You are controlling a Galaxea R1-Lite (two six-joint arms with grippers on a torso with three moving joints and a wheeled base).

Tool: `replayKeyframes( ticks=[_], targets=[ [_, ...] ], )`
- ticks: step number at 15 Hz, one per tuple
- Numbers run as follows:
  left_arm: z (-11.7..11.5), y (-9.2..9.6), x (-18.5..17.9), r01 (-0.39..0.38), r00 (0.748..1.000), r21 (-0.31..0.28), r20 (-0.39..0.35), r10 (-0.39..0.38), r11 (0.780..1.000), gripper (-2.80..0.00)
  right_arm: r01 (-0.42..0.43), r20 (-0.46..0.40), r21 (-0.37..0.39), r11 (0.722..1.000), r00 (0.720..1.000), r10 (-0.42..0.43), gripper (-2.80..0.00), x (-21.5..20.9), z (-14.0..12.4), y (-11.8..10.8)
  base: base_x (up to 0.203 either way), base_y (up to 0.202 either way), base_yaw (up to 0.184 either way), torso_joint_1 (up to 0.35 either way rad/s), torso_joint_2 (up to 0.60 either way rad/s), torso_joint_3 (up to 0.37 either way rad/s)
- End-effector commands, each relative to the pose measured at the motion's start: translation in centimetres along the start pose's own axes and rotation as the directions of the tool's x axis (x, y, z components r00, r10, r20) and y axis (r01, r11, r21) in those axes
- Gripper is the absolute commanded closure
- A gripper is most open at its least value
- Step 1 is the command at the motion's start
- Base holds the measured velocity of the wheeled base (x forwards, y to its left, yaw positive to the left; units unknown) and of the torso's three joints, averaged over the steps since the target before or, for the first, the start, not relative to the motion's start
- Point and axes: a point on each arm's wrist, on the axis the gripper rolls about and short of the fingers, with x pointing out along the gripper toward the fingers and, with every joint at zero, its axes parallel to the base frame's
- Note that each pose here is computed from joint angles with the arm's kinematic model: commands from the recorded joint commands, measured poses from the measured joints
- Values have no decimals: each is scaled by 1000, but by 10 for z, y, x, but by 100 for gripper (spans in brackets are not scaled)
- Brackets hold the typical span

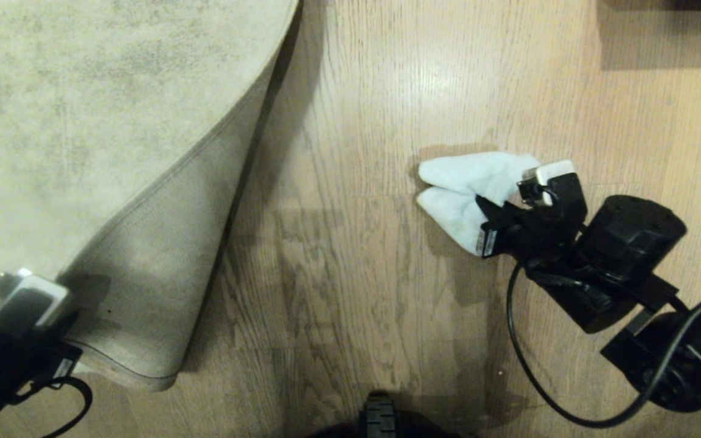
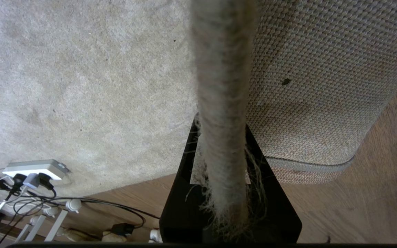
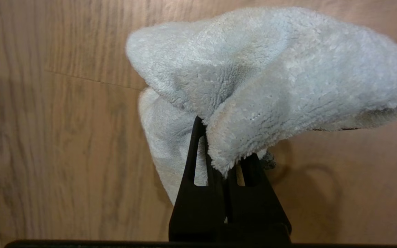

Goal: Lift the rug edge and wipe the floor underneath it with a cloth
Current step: Wipe the floor under the carpet with a rag

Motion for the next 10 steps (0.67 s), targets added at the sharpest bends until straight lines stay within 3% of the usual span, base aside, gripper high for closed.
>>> replayKeyframes(
  ticks=[1, 5, 10],
  targets=[
    [0, 0, 0, -4, 1000, 5, 4, 4, 1000, 0, 51, 33, -2, 999, 998, -51, 0, -29, 16, -21, 0, 0, 0, 0, 0, 0],
    [1, 0, 0, -4, 1000, 5, 7, 4, 1000, 0, 163, -27, -50, 985, 986, -165, 0, -70, 10, -54, 0, 0, 0, 0, 0, 0],
    [1, 1, 0, -5, 1000, 5, 8, 5, 1000, 0, 328, -121, -117, 937, 932, -341, 0, -138, -5, -81, 0, 0, 0, 0, 0, 0]
  ],
)
